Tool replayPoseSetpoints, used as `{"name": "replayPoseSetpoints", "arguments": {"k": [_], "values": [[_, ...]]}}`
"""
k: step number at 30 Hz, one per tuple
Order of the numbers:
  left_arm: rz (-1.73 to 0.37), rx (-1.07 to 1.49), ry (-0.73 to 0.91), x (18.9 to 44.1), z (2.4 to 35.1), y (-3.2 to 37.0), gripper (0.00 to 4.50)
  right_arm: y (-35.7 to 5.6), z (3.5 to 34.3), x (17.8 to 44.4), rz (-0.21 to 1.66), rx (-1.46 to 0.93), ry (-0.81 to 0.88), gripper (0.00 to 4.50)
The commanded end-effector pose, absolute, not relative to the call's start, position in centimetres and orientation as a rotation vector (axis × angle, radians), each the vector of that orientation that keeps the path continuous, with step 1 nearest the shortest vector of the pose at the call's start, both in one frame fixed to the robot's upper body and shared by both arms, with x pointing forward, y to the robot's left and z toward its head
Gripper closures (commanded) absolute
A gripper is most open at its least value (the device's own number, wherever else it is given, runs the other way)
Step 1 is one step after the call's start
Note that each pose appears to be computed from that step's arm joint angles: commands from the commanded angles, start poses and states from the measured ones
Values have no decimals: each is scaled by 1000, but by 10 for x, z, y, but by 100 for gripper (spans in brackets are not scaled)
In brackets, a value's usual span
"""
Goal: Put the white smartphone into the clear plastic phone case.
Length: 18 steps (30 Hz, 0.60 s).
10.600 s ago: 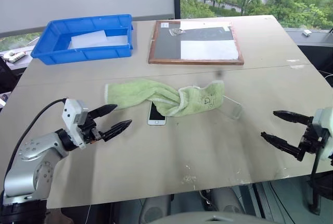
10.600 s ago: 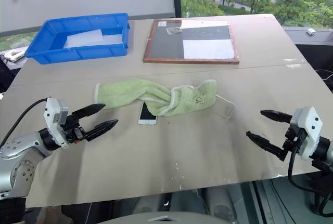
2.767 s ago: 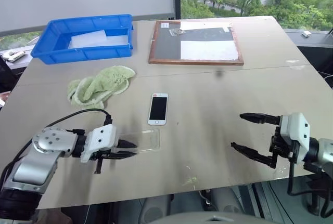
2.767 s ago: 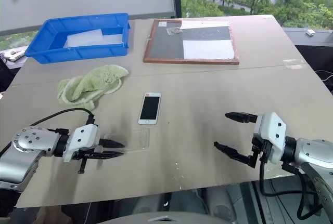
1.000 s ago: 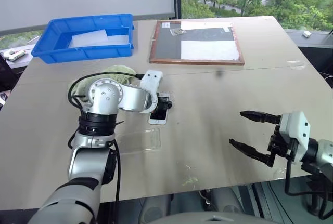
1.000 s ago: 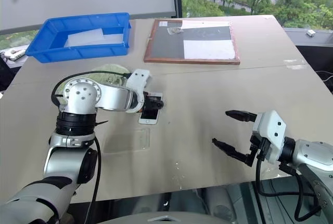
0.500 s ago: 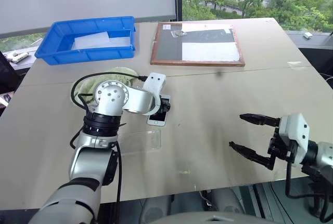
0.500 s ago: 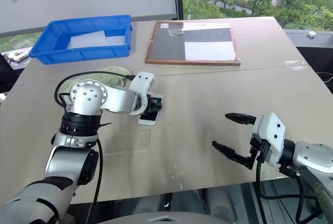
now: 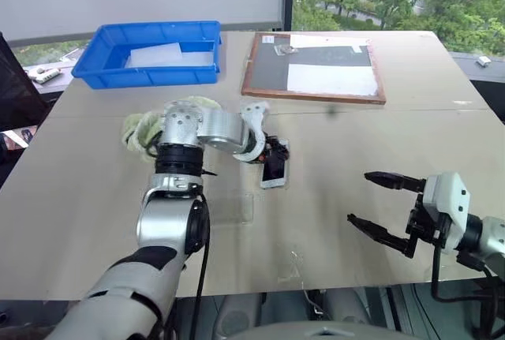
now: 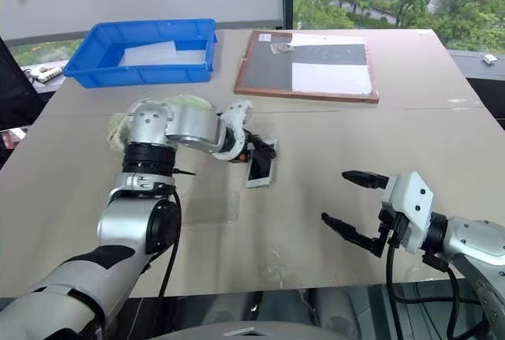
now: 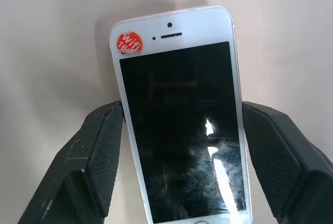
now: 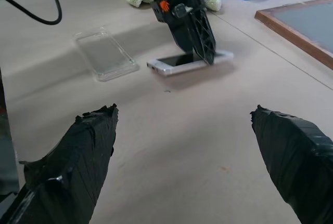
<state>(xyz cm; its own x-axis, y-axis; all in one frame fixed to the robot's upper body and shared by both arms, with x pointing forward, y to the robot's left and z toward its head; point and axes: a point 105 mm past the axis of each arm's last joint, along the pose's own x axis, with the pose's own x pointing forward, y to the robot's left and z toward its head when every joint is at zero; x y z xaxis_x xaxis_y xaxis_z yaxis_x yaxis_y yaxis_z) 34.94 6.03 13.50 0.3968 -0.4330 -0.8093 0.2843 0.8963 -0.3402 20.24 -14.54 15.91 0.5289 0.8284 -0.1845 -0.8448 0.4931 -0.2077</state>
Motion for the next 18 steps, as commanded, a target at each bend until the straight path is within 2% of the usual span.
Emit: {"name": "replayPoseSetpoints", "arguments": {"k": [1, 3, 5, 7, 11, 13, 17, 18], "values": [[-515, -126, 1094, 346, 134, 29, 155, -143, 168, 201, 1009, -317, 17, 0], [-539, -122, 1111, 343, 130, 15, 155, -143, 169, 201, 1002, -324, 18, 0], [-565, -89, 1109, 340, 127, 9, 55, -143, 168, 201, 994, -316, 37, 0], [-577, -97, 1109, 340, 127, 6, 6, -142, 163, 202, 974, -317, 82, 0], [-617, -148, 1060, 342, 134, 18, 6, -141, 147, 214, 880, -324, 181, 0], [-750, -213, 974, 336, 152, 28, 6, -137, 140, 225, 823, -267, 209, 0], [-852, -305, 700, 327, 186, 64, 6, -122, 128, 245, 776, -236, 236, 0], [-918, -398, 534, 323, 204, 74, 6, -112, 126, 253, 775, -208, 233, 0]]}}
